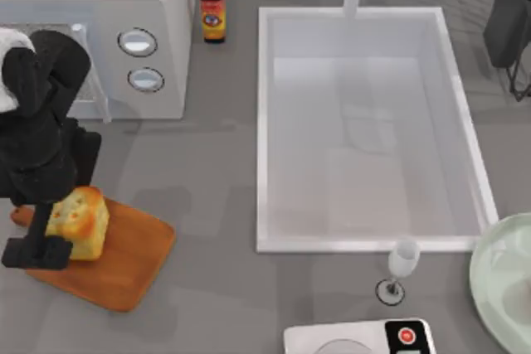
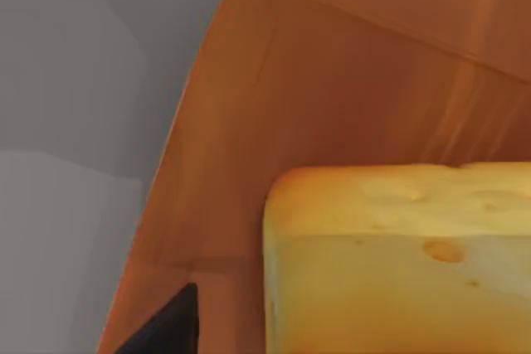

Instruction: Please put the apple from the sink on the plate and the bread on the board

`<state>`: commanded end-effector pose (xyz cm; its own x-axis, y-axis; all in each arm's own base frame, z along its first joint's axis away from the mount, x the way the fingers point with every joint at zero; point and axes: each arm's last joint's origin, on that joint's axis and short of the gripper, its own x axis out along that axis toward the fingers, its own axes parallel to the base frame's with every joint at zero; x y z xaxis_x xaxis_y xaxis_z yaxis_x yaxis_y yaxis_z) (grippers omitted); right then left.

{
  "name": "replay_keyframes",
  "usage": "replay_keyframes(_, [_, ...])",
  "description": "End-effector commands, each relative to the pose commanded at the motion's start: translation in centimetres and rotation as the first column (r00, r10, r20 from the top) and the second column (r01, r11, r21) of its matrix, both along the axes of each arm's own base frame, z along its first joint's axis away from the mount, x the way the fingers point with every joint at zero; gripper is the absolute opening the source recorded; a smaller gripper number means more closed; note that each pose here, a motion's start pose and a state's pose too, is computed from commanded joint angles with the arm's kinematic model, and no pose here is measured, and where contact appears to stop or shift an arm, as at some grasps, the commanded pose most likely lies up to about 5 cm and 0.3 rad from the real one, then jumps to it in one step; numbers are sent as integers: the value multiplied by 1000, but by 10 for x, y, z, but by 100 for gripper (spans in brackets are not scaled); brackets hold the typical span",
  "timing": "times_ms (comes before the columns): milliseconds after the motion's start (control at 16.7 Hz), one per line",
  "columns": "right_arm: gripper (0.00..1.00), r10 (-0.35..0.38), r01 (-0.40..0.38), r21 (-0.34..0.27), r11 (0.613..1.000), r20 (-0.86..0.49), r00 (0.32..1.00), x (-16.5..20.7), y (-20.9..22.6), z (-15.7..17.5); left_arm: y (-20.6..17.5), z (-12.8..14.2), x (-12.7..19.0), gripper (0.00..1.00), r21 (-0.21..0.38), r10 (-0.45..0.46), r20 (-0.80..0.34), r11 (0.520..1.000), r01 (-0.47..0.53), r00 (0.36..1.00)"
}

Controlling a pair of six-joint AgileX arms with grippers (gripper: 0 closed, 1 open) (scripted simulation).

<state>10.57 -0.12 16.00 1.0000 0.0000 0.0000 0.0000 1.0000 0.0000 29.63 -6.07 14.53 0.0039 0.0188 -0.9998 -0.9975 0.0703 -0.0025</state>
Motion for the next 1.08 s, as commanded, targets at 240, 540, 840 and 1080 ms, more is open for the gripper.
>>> replay_keyframes(240, [100, 0, 0, 0, 1000, 0, 1000, 0, 0, 0, 5, 16, -11, 100, -13, -78, 94, 997, 79, 992])
replay_keyframes(540, [100, 0, 0, 0, 1000, 0, 1000, 0, 0, 0, 22, 51, -54, 100, 67, -336, 365, 940, 336, 868])
replay_keyframes(840, [100, 0, 0, 0, 1000, 0, 1000, 0, 0, 0, 41, 66, -116, 100, 405, -651, 561, 755, 516, 512])
replay_keyframes(1080, [100, 0, 0, 0, 1000, 0, 1000, 0, 0, 0, 51, 54, -158, 100, 735, -849, 489, 525, 429, 201])
